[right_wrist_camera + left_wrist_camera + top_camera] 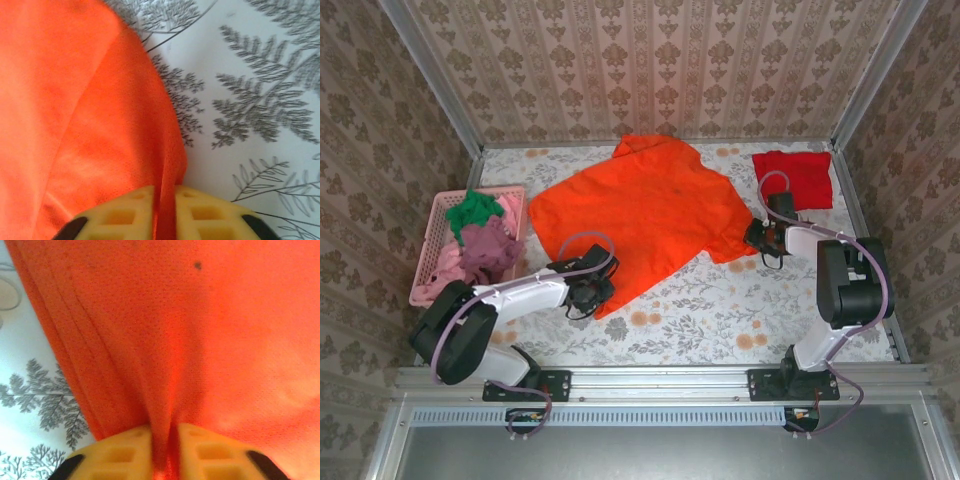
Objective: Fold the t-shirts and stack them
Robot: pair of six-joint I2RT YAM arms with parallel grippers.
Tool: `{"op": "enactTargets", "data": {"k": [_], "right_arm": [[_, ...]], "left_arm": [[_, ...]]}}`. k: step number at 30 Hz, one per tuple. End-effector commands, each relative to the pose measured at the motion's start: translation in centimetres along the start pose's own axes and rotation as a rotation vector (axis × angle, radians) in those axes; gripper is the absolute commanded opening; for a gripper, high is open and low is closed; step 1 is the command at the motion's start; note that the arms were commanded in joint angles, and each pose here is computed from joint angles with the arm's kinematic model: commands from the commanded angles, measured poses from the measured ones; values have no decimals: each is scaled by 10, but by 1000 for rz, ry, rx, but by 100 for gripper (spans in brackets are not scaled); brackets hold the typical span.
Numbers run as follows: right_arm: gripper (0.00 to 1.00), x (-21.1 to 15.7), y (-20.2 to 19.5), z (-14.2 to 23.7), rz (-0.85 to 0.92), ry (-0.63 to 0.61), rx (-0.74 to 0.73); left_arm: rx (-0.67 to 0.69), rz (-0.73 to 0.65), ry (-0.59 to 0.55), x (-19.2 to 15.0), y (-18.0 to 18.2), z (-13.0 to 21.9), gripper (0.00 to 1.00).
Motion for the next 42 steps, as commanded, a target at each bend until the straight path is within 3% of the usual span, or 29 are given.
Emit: {"op": "enactTargets", "data": {"k": [1, 10, 15, 21, 22, 24, 26, 29, 32, 36, 40, 42], "right_arm": [[4, -11, 3, 8, -23, 17, 56], [2, -71, -13, 41, -108, 49, 56], [4, -107, -1, 60, -70, 92, 82], [7, -124, 16, 87, -36, 61, 112], [11, -121, 17, 94, -26, 33, 111], [36, -113, 18, 106, 1, -31, 103], [57, -102, 18, 114, 22, -87, 90], [66, -84, 22, 113, 33, -105, 95], [67, -68, 27, 103, 37, -93, 85], [62, -62, 30, 82, 23, -44, 83], [51, -63, 31, 67, 19, -6, 82], [45, -64, 32, 63, 20, 12, 92]], "left_arm": [[55, 5, 23, 1, 12, -12, 6], [87, -80, 61, 29, 21, -19, 4], [124, -187, 98, 59, 20, -15, 5], [157, -177, 51, 99, 34, 3, 8], [163, -173, 42, 101, 38, 7, 9], [171, -154, 25, 101, 46, 12, 18], [177, -125, 8, 99, 55, 17, 40], [175, -74, -26, 90, 67, 27, 60], [157, -16, -73, 79, 75, 38, 71], [90, 76, -50, 60, 83, 39, 76], [68, 128, -35, 49, 88, 32, 75], [54, 121, -37, 50, 85, 28, 68]]}}
Point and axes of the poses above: each hand's point on the last joint's axis, 136 mm out from that joint toward the fingers, its own z axis back along the fingers, its own y axis along the line the jaws close on, x = y × z, the point moved 8 cm from there along z, back along the fingers, and after that the axes turned 9 degrees about z, right-handed, at the moved point
